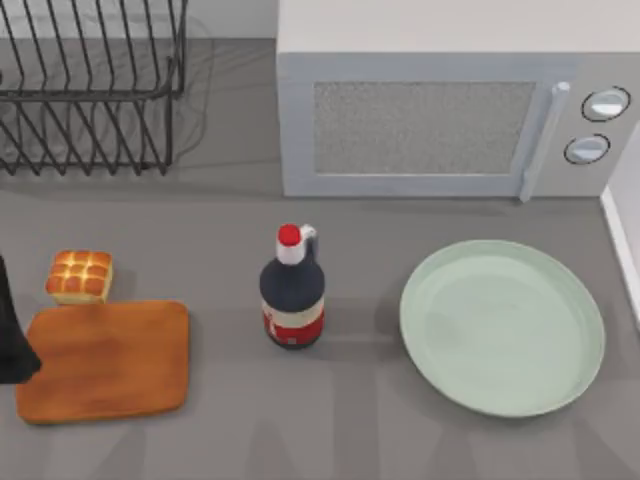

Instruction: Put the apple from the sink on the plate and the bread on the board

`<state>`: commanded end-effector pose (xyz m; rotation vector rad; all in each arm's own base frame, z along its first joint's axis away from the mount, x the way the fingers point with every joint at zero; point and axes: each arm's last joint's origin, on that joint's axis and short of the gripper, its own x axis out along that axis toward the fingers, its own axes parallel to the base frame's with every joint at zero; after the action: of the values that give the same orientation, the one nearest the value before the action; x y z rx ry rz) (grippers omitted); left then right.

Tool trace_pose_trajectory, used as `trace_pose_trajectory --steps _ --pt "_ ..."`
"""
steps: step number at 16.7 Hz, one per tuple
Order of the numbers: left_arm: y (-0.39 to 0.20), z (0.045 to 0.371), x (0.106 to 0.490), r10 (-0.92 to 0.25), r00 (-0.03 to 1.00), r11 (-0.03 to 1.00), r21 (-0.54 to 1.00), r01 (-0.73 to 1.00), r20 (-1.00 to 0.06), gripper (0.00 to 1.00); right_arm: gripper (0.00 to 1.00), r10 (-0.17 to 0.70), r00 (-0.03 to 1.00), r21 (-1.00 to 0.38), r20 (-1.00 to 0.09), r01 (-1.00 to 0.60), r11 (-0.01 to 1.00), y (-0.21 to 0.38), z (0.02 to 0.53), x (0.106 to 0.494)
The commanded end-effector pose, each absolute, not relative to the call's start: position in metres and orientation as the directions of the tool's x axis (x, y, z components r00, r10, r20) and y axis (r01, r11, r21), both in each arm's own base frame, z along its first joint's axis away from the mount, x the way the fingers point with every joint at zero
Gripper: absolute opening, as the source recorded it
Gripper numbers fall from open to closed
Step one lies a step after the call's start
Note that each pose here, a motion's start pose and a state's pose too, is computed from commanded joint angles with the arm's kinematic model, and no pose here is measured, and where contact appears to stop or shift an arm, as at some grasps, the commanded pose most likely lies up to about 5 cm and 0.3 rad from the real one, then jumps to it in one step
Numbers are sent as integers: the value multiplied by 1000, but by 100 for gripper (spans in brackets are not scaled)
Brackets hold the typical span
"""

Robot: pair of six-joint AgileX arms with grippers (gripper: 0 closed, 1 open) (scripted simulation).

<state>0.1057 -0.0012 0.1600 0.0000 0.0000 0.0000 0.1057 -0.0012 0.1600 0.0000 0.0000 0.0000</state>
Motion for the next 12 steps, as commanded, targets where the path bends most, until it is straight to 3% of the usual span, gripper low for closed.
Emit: trace_pose_trajectory --steps 6,12 --pt "-1 160 106 0 1000 1000 0 0 0 100 100 -22 997 -21 -73 20 1000 -3 178 107" --pt "-1 160 106 0 1000 1000 0 0 0 100 100 -94 912 -91 -400 63 994 -15 233 141"
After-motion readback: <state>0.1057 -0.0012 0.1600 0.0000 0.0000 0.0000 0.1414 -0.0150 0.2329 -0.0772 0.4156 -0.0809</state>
